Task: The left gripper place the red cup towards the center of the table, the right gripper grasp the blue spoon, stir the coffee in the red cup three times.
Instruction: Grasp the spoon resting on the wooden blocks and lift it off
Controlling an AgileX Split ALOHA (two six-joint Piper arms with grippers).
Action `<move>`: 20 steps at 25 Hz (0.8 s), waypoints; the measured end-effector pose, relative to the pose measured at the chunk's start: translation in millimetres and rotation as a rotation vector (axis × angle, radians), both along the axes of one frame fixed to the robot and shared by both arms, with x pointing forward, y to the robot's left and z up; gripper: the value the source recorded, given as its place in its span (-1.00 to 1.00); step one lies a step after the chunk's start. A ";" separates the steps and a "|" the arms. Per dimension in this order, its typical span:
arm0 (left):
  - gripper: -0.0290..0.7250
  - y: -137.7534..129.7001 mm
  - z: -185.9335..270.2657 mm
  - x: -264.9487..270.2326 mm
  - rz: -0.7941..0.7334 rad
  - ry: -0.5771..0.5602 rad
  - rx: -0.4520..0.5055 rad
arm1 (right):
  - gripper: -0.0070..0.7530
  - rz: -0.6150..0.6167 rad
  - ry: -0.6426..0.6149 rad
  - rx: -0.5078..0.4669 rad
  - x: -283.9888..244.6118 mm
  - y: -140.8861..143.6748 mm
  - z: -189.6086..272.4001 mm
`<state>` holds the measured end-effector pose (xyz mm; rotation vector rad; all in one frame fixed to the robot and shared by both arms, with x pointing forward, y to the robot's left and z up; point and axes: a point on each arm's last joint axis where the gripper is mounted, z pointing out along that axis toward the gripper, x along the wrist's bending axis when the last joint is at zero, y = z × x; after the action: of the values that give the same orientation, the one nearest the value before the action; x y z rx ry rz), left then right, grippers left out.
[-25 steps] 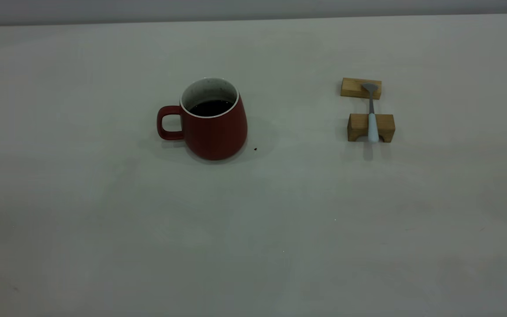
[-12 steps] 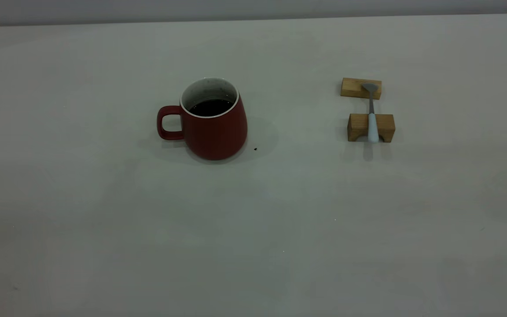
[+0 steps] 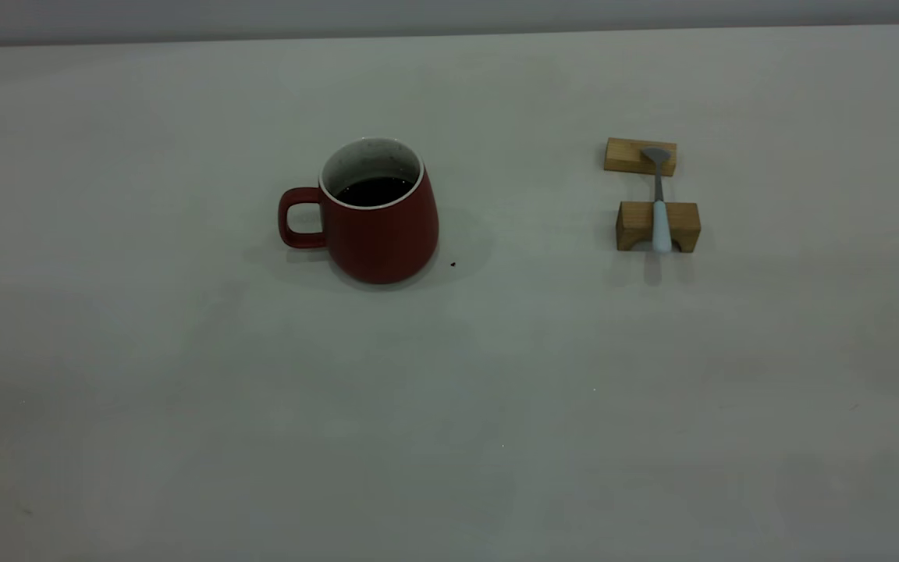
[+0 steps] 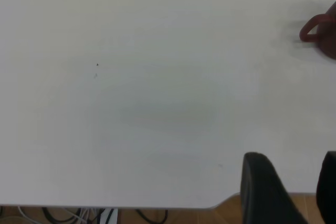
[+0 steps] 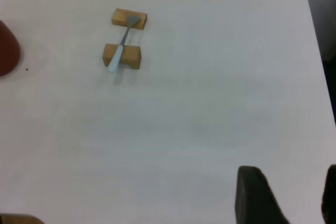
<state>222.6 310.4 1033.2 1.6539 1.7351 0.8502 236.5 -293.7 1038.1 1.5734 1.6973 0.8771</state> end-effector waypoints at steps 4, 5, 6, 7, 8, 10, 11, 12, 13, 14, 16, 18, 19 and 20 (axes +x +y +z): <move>-0.05 0.0 0.0 0.0 0.000 0.000 0.000 | -0.06 -0.003 -0.001 0.005 0.0 0.0 0.1; -0.05 0.0 0.0 0.0 0.000 0.000 0.000 | -0.06 -0.006 -0.005 0.009 0.3 0.0 1.4; -0.05 0.0 0.0 0.0 0.000 0.000 0.000 | -0.06 -0.011 -0.007 0.016 0.8 0.0 4.2; -0.05 0.0 0.0 0.0 0.000 0.000 0.000 | -0.05 -0.016 -0.004 0.024 3.0 -0.1 8.5; -0.05 0.0 0.0 0.0 0.000 0.000 0.000 | -0.03 -0.018 -0.001 0.026 6.3 -0.1 15.5; -0.05 0.0 0.0 0.0 0.000 0.000 0.000 | 0.02 -0.021 0.011 0.030 16.7 -0.3 32.4; -0.05 0.0 0.0 0.0 0.000 0.000 0.000 | 0.07 -0.021 0.031 0.033 26.3 -0.3 39.8; -0.05 0.0 0.0 0.0 -0.001 0.000 0.001 | 0.13 -0.020 0.052 0.038 37.7 -0.1 47.6; -0.05 0.0 0.0 0.0 -0.001 0.000 0.001 | 0.21 -0.019 0.070 0.044 48.7 0.2 54.1; -0.05 0.0 0.0 0.0 -0.001 0.000 0.001 | 0.28 -0.018 0.101 0.055 64.3 0.7 57.7; -0.05 0.0 0.0 0.0 -0.001 0.000 0.001 | 0.46 -0.016 0.166 0.071 98.8 1.2 60.6; -0.05 0.0 0.0 0.0 -0.001 0.000 0.001 | 0.61 -0.022 0.228 0.077 132.1 0.8 56.3; -0.05 0.0 0.0 0.0 -0.001 0.000 0.001 | 0.67 -0.024 0.267 0.081 149.6 0.7 51.3; -0.05 0.0 0.0 0.0 -0.001 0.000 0.001 | 0.72 -0.025 0.299 0.089 163.8 1.0 46.6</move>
<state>222.6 310.4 1033.2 1.6557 1.7339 0.8510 400.3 -292.7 1084.7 1.8568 1.8584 0.7421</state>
